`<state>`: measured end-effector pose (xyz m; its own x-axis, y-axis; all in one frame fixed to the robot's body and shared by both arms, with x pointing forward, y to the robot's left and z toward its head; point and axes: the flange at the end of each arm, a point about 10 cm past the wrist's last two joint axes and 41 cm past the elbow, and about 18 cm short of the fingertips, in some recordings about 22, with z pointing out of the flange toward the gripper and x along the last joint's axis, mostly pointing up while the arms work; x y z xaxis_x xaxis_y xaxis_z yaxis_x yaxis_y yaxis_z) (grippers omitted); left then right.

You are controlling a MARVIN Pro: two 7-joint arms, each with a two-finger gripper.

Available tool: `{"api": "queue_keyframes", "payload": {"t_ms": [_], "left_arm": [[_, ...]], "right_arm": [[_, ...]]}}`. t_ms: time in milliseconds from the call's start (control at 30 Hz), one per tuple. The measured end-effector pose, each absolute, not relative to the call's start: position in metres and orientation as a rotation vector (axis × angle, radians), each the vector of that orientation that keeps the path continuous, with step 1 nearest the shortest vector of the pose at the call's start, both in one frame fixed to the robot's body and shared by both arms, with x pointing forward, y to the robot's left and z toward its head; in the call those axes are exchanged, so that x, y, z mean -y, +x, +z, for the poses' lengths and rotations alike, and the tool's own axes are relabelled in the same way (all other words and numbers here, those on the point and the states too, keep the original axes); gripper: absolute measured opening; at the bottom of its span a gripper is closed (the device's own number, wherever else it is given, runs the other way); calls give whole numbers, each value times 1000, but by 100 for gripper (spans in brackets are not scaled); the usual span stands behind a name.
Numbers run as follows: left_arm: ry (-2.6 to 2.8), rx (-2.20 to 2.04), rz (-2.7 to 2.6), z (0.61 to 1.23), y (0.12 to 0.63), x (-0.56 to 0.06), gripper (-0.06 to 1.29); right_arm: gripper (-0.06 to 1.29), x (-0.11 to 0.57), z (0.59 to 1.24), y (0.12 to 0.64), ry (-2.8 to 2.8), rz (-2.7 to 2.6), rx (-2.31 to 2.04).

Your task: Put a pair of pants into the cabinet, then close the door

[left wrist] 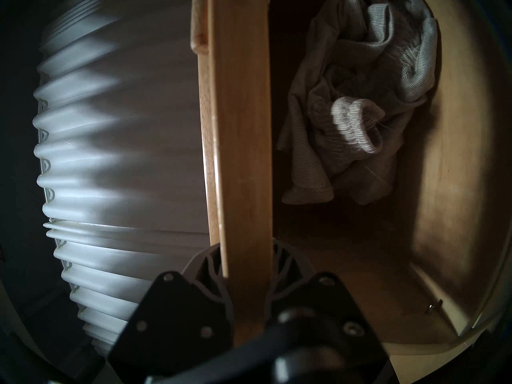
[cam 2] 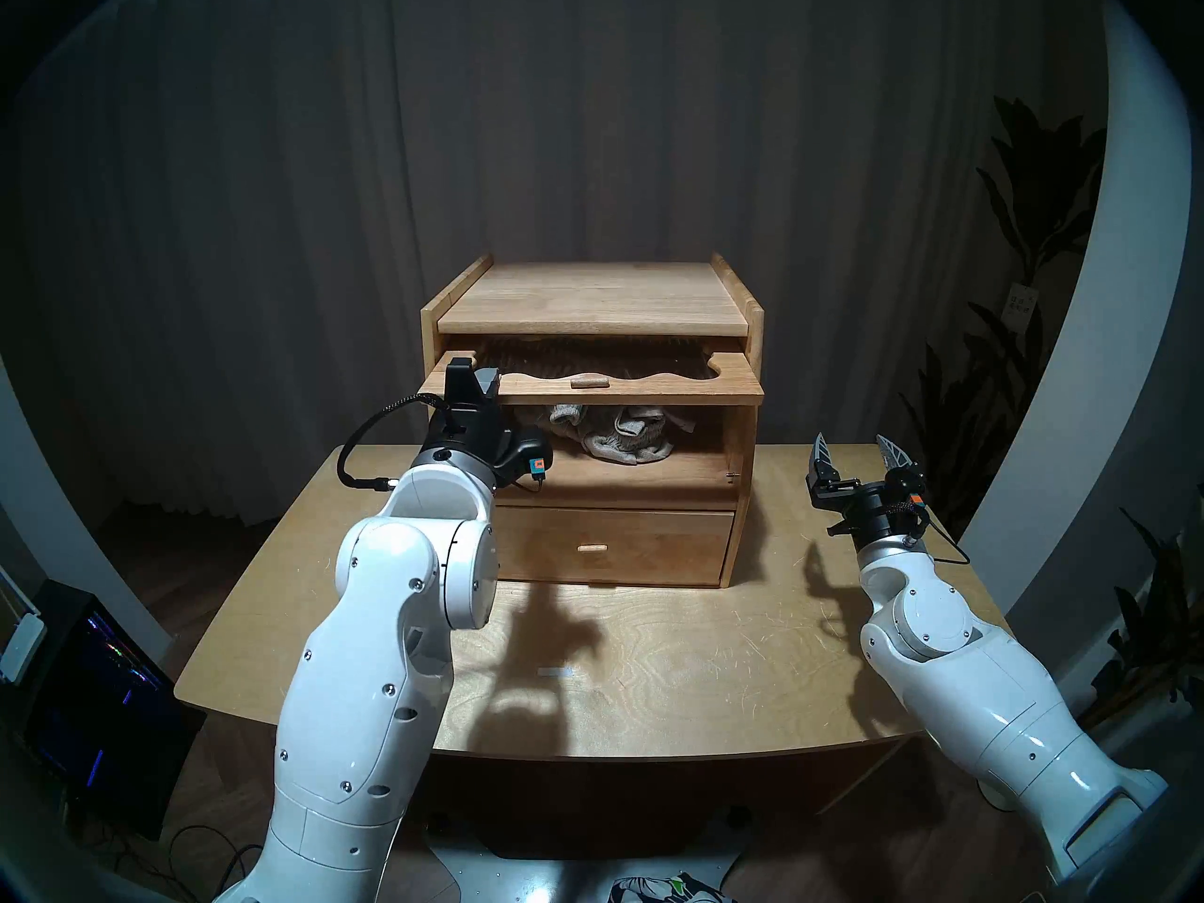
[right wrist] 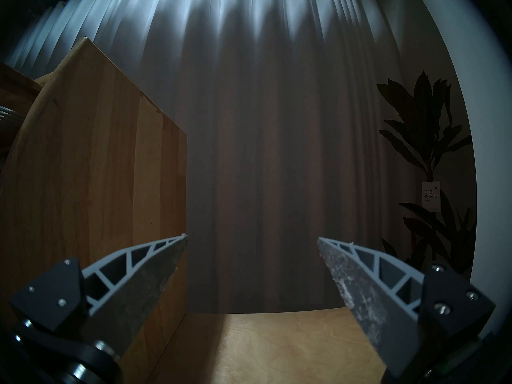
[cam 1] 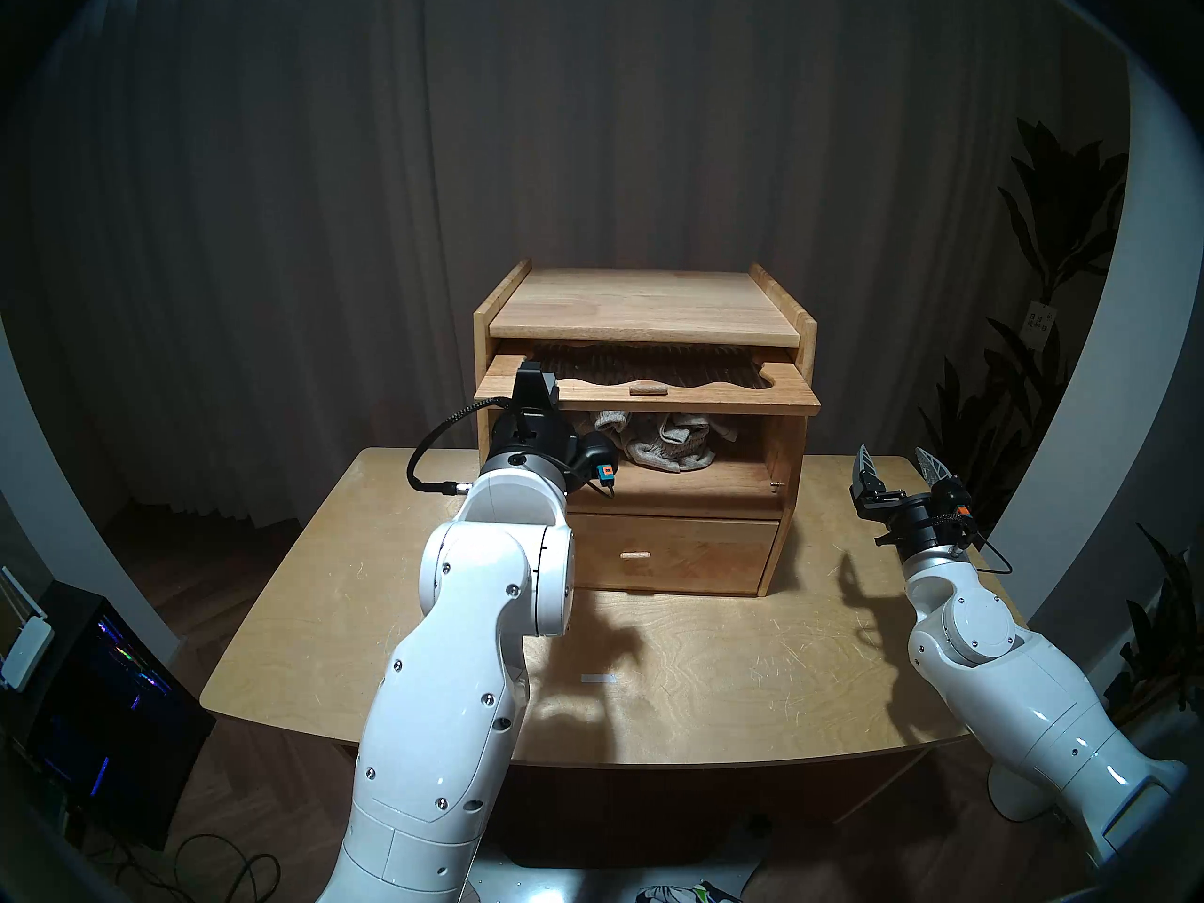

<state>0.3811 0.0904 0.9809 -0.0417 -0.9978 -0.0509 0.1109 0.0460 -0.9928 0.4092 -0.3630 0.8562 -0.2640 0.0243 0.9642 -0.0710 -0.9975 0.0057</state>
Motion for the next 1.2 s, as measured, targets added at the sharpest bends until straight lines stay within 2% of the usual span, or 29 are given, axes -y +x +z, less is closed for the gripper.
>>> {"api": "queue_keyframes", "payload": {"t_ms": [1200], "left_arm": [[-1005, -1135, -1205, 979, 306, -105, 9]], "right_arm": [[123, 363, 856, 409, 1868, 2450, 59]]}}
